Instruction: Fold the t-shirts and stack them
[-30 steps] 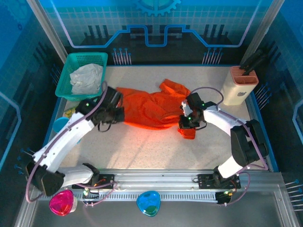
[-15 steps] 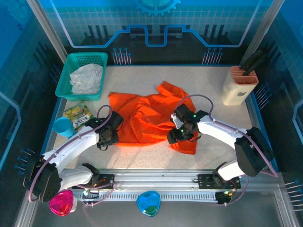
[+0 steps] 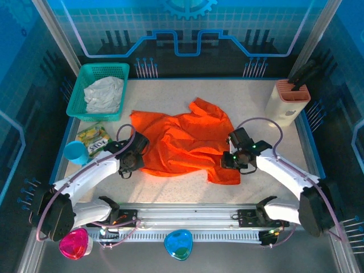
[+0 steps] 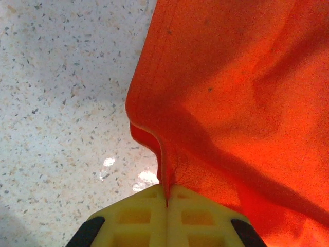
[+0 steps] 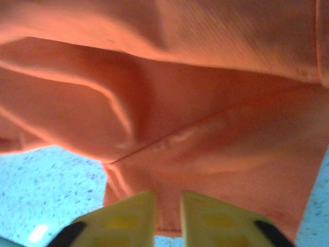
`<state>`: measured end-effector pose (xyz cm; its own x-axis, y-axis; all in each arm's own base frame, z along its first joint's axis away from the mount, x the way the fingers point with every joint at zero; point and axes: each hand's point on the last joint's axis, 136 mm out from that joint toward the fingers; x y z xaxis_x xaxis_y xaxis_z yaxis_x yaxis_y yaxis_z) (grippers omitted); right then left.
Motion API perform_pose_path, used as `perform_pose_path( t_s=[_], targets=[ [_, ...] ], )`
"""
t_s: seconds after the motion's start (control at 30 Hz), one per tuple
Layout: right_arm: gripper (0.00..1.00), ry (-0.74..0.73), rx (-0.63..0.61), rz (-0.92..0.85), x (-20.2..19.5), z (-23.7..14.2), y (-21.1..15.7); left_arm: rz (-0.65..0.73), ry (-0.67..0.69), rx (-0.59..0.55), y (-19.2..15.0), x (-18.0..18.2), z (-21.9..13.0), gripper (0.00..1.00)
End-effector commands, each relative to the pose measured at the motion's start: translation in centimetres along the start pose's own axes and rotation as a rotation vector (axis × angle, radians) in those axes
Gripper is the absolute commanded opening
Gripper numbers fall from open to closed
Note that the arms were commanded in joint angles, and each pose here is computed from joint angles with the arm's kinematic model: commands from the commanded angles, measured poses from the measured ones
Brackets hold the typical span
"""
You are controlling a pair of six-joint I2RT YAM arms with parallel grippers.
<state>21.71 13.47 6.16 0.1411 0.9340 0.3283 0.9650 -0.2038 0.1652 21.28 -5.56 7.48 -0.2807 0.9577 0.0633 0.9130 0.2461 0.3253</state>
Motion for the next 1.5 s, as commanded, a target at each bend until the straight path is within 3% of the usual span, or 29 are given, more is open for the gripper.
perform_pose_path(
  t_s=[0.0,0.3,0.67,0.83,0.93,1.0,1.1,1.23,1.47],
  targets=[
    [0.13,0.037,0.031,0.143,-0.5,2.2,-0.3,-0.064,-0.032,0.007,-0.5,0.4,1.1,0.00],
    [0.00,-0.284,0.026,0.425,-7.8,2.6,-0.8,-0.256,-0.182,0.040,-2.6,1.1,1.8,0.00],
    [0.00,-0.314,0.000,0.600,-10.5,0.9,-3.0,-0.329,-0.254,0.122,-6.1,1.1,2.0,0.00],
    [0.00,-0.226,-0.055,0.571,-9.6,-0.9,-3.1,-0.318,-0.247,0.133,-7.0,1.6,1.5,0.00],
    [0.20,-0.128,-0.139,0.411,-7.3,-3.5,-0.4,-0.271,-0.241,0.086,-5.4,1.6,-0.4,0.27],
    [0.44,-0.066,-0.209,0.244,-4.9,-5.9,2.5,-0.228,-0.225,0.038,-3.6,1.5,-2.2,0.52],
    [0.69,-0.044,-0.270,0.047,-2.3,-8.3,6.3,-0.171,-0.221,-0.014,-0.6,0.6,-4.4,0.72],
    [0.79,-0.043,-0.272,-0.144,1.2,-9.1,12.5,-0.134,-0.253,-0.058,3.0,-1.8,-5.1,0.77],
    [0.84,-0.121,-0.197,-0.303,3.8,-2.9,23.8,-0.129,-0.281,-0.033,5.0,-6.5,-0.9,0.71]
  ],
)
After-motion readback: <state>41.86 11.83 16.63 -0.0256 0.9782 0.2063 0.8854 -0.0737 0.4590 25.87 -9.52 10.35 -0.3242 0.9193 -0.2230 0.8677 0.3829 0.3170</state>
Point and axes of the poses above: each hand's point on the last joint's axis, 136 mm out from that joint toward the fingers, its own z axis out along the fingers, its own x axis along the line the jaws close on, y = z × x, and after that the axes turned 8 degrees about z, right-handed
